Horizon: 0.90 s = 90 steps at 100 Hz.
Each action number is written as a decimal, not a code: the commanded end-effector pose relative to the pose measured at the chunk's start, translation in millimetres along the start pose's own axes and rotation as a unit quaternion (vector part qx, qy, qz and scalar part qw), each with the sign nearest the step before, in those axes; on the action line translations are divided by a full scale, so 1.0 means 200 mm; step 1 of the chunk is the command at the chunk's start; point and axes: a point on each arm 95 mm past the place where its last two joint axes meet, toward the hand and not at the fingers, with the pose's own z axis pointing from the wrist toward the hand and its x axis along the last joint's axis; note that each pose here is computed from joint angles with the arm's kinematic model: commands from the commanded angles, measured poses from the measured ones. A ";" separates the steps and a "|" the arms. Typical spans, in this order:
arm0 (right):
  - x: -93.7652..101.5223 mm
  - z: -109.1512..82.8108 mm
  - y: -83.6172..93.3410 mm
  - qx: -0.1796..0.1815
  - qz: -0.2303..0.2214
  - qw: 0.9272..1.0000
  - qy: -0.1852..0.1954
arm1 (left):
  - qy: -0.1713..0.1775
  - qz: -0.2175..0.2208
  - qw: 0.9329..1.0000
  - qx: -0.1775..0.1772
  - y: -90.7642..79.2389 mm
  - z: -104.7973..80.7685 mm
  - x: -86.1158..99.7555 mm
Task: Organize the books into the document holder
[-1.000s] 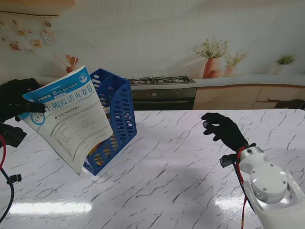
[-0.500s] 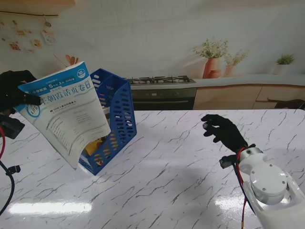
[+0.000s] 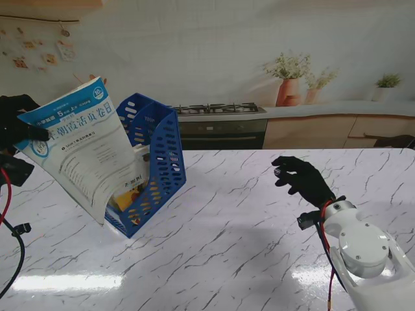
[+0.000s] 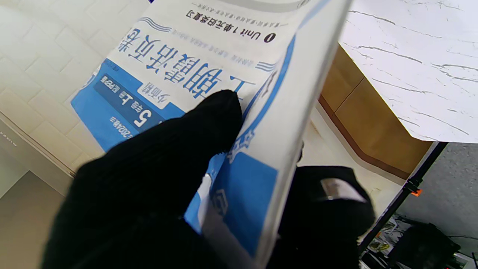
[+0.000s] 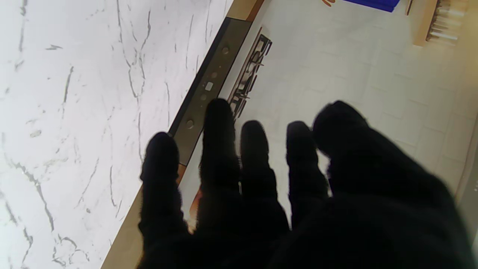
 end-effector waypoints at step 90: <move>0.00 0.03 0.00 0.012 0.007 1.000 0.005 | 0.115 0.019 0.992 -0.038 0.26 0.33 0.00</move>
